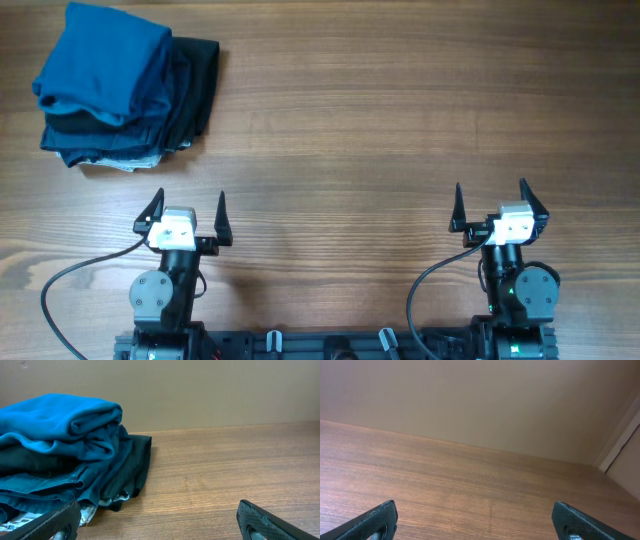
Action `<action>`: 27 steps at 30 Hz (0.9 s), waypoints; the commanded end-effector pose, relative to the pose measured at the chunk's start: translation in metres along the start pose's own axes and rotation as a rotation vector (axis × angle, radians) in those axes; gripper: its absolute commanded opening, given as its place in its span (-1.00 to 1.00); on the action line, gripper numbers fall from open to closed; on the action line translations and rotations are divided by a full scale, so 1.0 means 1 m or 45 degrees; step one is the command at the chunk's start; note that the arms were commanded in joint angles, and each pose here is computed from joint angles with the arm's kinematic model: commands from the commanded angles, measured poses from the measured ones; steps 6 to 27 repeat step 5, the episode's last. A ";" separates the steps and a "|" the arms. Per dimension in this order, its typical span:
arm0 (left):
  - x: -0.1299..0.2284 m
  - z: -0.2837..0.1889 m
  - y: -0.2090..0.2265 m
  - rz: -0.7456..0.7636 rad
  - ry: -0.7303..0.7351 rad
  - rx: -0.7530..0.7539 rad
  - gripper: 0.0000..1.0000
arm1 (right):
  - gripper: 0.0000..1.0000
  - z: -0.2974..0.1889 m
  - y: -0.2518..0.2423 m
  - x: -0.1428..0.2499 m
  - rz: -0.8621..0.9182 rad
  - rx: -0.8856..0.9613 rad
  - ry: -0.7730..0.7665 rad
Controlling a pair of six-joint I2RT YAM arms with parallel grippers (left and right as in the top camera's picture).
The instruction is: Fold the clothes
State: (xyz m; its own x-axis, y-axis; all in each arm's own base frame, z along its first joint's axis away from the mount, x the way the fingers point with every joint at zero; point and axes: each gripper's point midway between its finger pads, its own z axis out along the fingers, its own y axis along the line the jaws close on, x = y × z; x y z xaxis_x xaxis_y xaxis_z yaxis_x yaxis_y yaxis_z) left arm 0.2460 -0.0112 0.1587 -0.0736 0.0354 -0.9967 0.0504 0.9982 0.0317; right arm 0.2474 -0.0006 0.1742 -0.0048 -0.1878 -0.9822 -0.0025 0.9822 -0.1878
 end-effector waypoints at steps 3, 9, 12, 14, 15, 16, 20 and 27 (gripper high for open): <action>0.002 0.000 -0.001 0.024 0.000 0.012 1.00 | 0.99 0.000 -0.004 0.001 -0.023 0.024 0.004; 0.002 0.000 -0.001 0.025 0.000 0.012 0.99 | 0.99 0.000 -0.004 0.001 -0.024 0.024 0.004; 0.002 0.000 -0.001 0.025 0.000 0.012 0.99 | 0.99 0.000 -0.004 0.001 -0.024 0.024 0.004; 0.002 0.000 -0.001 0.025 0.000 0.012 0.99 | 0.99 0.000 -0.004 0.001 -0.024 0.024 0.004; 0.002 0.000 -0.001 0.025 0.000 0.012 0.99 | 0.99 0.000 -0.004 0.001 -0.024 0.024 0.004; 0.002 0.000 -0.001 0.025 0.000 0.012 0.99 | 0.99 0.000 -0.004 0.001 -0.024 0.024 0.004; 0.002 0.000 -0.001 0.025 0.000 0.012 0.99 | 0.99 0.000 -0.004 0.001 -0.024 0.024 0.004; 0.002 0.000 -0.001 0.025 0.000 0.012 0.99 | 0.99 0.000 -0.004 0.001 -0.024 0.024 0.004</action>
